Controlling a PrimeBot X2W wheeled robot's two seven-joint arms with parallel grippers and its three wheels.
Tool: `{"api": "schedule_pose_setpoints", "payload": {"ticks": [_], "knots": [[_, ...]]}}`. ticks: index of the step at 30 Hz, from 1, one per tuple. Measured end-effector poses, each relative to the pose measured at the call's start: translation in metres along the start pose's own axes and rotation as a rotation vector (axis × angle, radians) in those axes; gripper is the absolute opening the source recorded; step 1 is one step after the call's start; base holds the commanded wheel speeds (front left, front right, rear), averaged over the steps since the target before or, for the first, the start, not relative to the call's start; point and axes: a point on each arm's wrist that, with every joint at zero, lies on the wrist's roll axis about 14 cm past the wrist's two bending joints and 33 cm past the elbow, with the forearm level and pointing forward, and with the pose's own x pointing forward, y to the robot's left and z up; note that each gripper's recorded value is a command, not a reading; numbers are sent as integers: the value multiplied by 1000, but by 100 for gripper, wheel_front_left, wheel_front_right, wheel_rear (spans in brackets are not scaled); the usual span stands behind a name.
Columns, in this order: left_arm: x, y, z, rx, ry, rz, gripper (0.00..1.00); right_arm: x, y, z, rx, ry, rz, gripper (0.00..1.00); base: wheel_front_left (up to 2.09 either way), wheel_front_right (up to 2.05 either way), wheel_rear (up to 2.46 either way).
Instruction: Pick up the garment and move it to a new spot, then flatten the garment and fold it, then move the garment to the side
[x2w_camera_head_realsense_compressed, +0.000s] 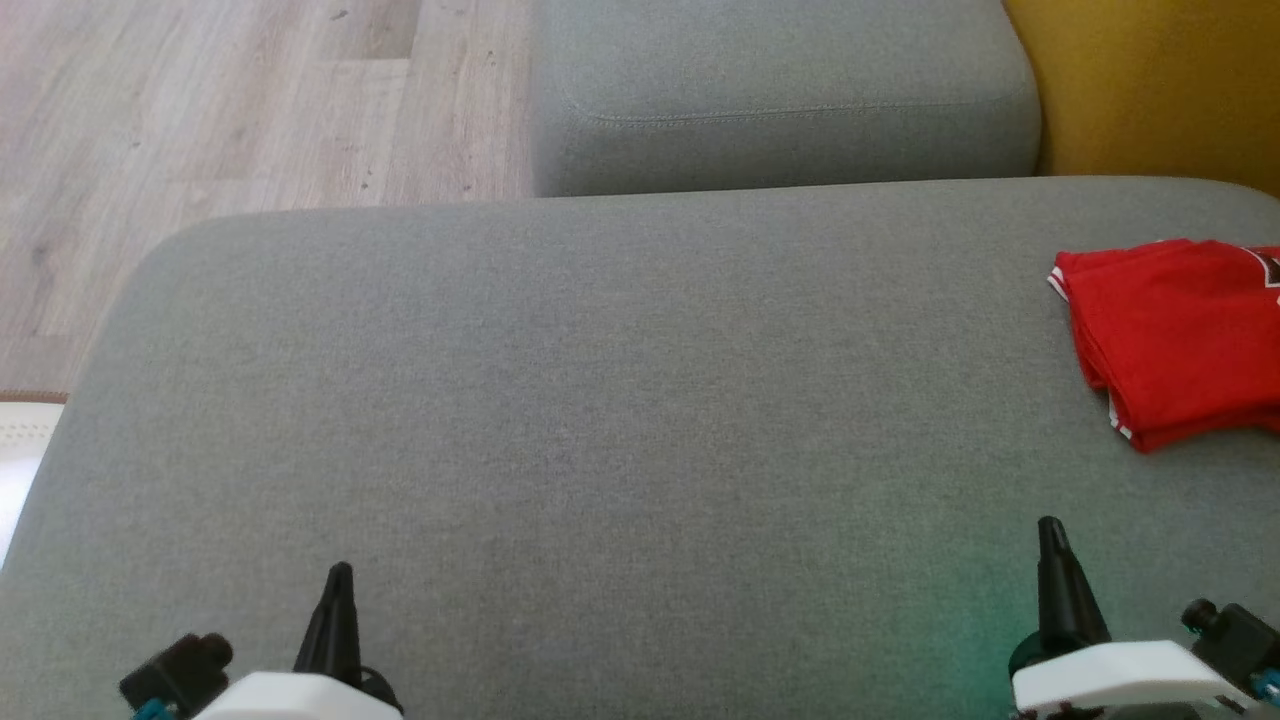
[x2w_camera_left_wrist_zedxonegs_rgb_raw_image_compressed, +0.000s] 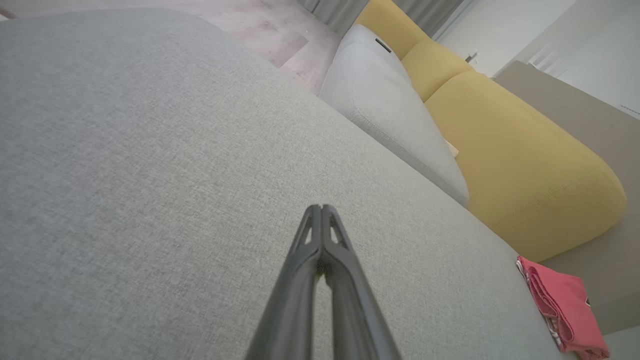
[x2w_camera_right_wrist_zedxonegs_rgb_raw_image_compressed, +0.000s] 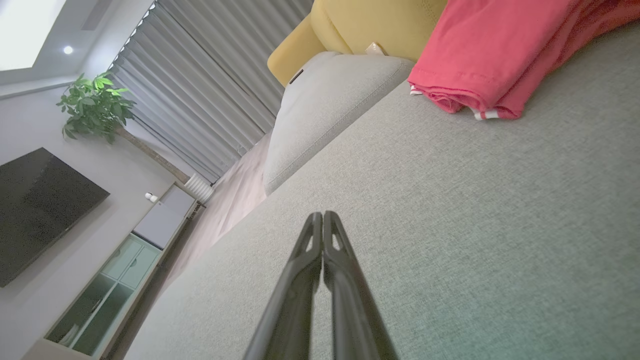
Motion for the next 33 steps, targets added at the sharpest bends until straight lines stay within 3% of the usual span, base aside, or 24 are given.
{"api": "schedule_pose_setpoints", "payload": {"ticks": [33], "knots": [[24, 0, 7, -403, 44, -6, 0, 18, -9, 21, 380, -36, -37, 0, 0, 0, 0]]}}
